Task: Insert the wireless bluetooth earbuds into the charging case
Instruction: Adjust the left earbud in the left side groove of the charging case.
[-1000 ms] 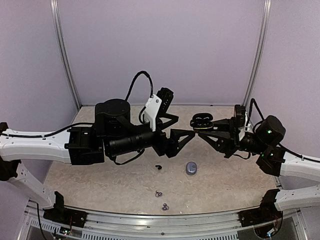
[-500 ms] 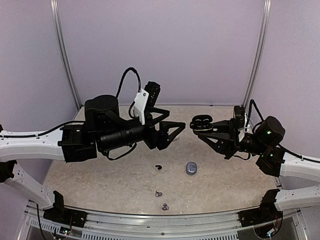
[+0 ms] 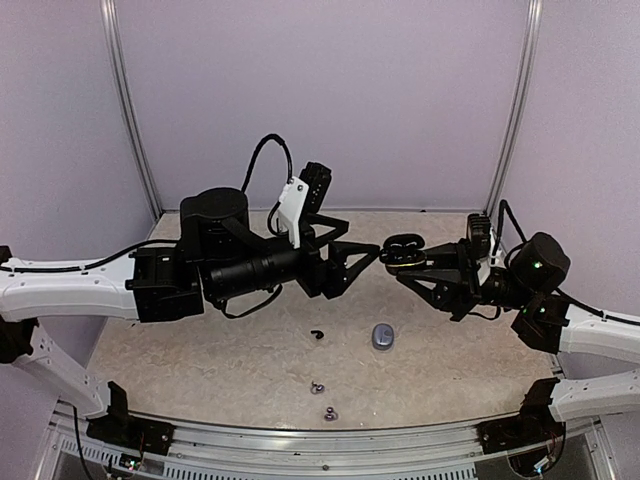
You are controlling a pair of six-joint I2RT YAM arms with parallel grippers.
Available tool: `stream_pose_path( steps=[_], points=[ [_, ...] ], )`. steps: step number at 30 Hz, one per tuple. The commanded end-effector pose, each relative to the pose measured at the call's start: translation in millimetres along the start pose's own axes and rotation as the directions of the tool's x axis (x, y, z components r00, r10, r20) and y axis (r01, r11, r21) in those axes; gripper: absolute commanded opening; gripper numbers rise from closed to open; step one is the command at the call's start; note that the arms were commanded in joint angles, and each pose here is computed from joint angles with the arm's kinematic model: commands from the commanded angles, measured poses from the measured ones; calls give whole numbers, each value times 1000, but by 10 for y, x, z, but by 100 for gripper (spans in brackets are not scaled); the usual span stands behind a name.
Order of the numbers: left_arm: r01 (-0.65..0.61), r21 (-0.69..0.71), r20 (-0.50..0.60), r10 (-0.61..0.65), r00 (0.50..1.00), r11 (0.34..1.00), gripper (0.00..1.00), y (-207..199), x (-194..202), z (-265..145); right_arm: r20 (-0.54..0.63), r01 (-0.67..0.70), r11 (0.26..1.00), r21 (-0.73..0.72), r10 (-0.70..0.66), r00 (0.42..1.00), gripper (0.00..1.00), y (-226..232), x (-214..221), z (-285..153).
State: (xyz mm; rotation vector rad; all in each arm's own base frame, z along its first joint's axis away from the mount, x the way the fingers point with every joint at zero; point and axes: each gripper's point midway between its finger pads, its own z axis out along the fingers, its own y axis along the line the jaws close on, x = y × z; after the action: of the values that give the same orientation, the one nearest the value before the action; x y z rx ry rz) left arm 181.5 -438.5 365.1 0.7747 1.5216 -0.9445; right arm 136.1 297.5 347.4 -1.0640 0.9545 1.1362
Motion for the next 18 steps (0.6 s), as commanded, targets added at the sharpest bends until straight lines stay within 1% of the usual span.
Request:
stream_pose_path(
  steps=[1, 7, 18],
  points=[
    [-3, 60, 36, 1, 999, 998, 81, -165, -150, 35, 24, 0, 1000, -23, 1, 1000, 0, 51, -49, 7],
    [-8, 84, 37, 5, 999, 996, 78, -223, -155, 10, 23, -2, 1000, 10, 2, 1000, 0, 7, -33, -11],
    [-44, 133, 44, 39, 998, 990, 75, -354, -164, -15, 8, -15, 1000, 17, 14, 1000, 0, -15, 20, 1]
  ],
)
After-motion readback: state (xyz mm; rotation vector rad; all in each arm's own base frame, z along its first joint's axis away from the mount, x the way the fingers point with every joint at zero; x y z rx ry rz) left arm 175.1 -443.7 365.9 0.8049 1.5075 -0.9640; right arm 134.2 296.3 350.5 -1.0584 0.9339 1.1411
